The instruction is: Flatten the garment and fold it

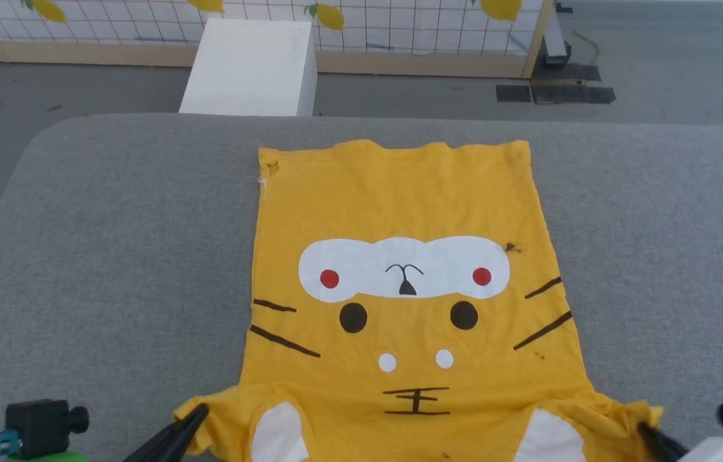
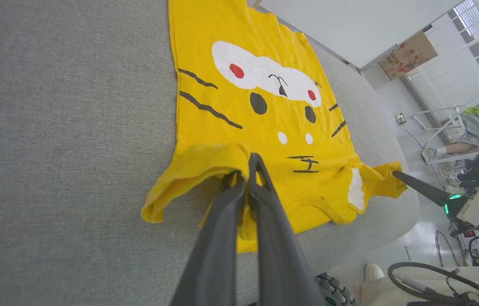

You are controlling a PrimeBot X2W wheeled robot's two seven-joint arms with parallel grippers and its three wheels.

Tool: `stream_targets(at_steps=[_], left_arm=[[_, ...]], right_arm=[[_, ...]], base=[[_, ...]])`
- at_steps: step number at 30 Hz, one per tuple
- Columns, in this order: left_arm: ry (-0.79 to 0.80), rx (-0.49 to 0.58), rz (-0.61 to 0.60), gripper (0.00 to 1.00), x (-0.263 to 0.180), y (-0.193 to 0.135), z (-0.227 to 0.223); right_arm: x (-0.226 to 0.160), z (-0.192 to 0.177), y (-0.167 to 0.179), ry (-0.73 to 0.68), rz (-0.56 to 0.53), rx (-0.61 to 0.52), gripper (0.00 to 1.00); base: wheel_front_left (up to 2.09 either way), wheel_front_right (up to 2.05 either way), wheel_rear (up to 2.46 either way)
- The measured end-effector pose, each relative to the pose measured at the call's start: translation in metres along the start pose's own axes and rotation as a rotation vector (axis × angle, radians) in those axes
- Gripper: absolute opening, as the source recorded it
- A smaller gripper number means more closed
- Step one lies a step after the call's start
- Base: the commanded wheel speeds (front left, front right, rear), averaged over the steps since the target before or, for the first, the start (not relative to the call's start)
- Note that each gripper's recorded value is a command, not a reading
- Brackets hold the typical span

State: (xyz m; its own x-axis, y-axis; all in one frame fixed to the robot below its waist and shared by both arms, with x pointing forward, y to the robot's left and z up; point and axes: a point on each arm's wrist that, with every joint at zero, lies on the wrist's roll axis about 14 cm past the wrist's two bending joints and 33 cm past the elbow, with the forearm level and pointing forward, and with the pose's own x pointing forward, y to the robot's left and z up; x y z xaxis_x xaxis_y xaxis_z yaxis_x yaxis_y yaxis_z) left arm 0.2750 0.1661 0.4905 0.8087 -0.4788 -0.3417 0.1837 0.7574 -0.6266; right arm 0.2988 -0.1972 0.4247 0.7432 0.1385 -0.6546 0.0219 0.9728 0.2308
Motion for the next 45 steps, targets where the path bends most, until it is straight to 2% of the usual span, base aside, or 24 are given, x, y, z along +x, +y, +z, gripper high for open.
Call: stream_targets(at_steps=[6, 14, 15, 17, 18, 19, 24, 27, 30, 33, 36, 45], left_arm=[[-0.005, 0.060, -0.002, 0.00, 0.016, 0.003, 0.005], [-0.008, 0.091, 0.003, 0.00, 0.017, 0.000, 0.008], [-0.012, 0.097, 0.002, 0.00, 0.017, -0.001, 0.009], [-0.022, 0.106, 0.003, 0.00, 0.017, -0.001, 0.012], [-0.032, 0.112, 0.005, 0.00, 0.017, -0.002, 0.014], [-0.038, 0.117, 0.006, 0.00, 0.017, -0.002, 0.016], [-0.059, 0.131, 0.004, 0.00, 0.016, -0.006, 0.019], [-0.063, 0.136, 0.005, 0.00, 0.014, -0.008, 0.020], [-0.072, 0.137, 0.012, 0.00, 0.014, -0.007, 0.021], [-0.064, 0.135, 0.018, 0.00, 0.016, -0.005, 0.020], [-0.053, 0.133, 0.018, 0.00, 0.019, -0.002, 0.018], [-0.051, 0.171, -0.028, 0.00, 0.038, 0.000, 0.030]], right_arm=[[0.028, -0.045, -0.006, 0.125, -0.030, -0.043, 0.00], [0.049, -0.056, -0.008, 0.130, -0.035, -0.061, 0.00], [0.051, -0.055, -0.008, 0.126, -0.033, -0.060, 0.10], [0.053, -0.051, -0.007, 0.121, -0.030, -0.062, 0.44], [0.052, -0.050, -0.007, 0.125, -0.030, -0.065, 0.84], [0.051, -0.048, -0.007, 0.133, -0.026, -0.062, 1.00], [0.034, -0.019, -0.001, 0.124, 0.004, -0.037, 1.00], [0.015, 0.012, -0.004, 0.078, 0.002, -0.043, 1.00], [0.001, 0.055, 0.001, -0.020, 0.009, -0.100, 1.00], [0.002, 0.115, 0.007, -0.192, -0.003, -0.188, 1.00], [0.018, 0.159, 0.018, -0.303, 0.005, -0.229, 1.00], [0.096, 0.224, 0.044, -0.304, -0.030, -0.295, 1.00]], base=[[0.00, 0.00, 0.00], [0.00, 0.00, 0.00], [0.00, 0.00, 0.00], [0.00, 0.00, 0.00], [0.00, 0.00, 0.00], [0.00, 0.00, 0.00], [0.00, 0.00, 0.00], [0.00, 0.00, 0.00], [0.00, 0.00, 0.00], [0.00, 0.00, 0.00], [0.00, 0.00, 0.00], [0.00, 0.00, 0.00]])
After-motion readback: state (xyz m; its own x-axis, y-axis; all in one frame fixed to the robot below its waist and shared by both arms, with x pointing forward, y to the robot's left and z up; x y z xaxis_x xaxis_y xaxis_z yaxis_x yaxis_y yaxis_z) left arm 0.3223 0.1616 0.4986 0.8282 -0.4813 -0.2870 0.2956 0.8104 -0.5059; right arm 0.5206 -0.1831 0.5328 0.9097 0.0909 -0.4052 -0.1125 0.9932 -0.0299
